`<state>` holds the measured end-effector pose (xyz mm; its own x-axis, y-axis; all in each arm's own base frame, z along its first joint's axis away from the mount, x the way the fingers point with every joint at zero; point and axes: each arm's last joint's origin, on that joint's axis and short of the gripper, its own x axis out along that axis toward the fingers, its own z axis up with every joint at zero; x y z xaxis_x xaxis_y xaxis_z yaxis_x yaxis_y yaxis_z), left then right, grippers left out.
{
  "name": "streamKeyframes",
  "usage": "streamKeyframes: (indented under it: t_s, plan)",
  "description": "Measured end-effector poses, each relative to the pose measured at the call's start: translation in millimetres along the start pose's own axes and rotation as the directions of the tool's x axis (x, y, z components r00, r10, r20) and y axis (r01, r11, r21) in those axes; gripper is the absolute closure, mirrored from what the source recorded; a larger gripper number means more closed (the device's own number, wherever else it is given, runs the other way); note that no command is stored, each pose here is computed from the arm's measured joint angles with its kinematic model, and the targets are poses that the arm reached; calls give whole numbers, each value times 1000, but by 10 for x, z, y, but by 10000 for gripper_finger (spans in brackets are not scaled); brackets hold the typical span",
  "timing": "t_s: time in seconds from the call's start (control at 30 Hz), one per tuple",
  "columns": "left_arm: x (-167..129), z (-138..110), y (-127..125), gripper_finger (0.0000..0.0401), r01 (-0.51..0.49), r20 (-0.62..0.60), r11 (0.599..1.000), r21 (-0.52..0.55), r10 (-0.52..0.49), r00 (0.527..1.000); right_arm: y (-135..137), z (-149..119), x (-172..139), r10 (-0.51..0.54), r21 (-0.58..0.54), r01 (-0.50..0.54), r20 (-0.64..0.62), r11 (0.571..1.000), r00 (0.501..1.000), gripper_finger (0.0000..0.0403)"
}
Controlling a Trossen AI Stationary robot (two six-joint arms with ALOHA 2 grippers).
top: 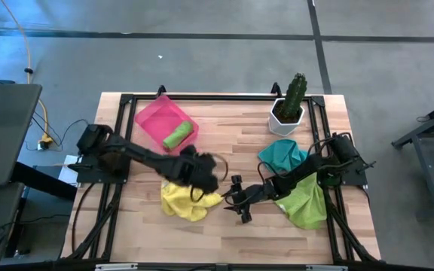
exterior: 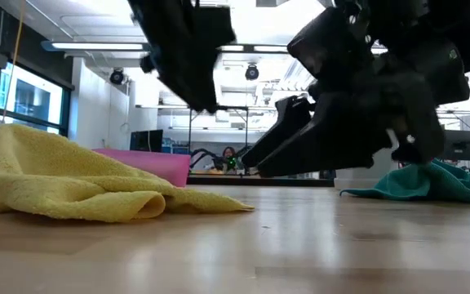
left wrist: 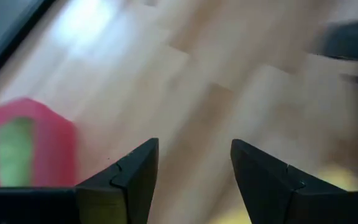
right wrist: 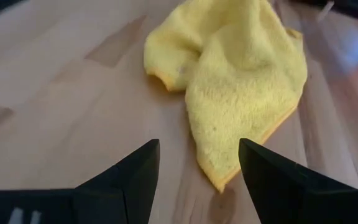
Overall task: Roll microfiber towels into tight, uniform cylinder then place into a basket
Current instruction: Roll the yellow microfiber cloth
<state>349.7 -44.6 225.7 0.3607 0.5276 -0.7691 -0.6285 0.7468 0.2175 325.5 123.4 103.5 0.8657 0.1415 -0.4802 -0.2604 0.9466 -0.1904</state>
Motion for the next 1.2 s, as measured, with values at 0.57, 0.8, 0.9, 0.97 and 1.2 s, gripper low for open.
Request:
streamKeyframes:
  t_s: [0.57,0.8,0.9,0.97,1.2]
  plan:
    - [-1182,-542,-722,208,286,123,958,-35,-279,952,81,-64,615,-60,-77,56,-42,995,997,207]
    - [-1340,-718,-794,208,331,123,941,-64,-322,939,84,-9,669,-51,-62,46,-86,997,995,308]
    - [-1383,-765,-811,208,339,128,939,-54,-330,935,86,5,674,-50,-58,45,-80,997,996,361]
    - [-1404,-790,-819,208,345,127,938,-47,-337,933,86,24,661,-48,-42,45,-78,998,996,390]
    - [-1443,-835,-834,208,353,122,936,-7,-350,929,-16,297,437,-34,159,47,-82,986,996,389]
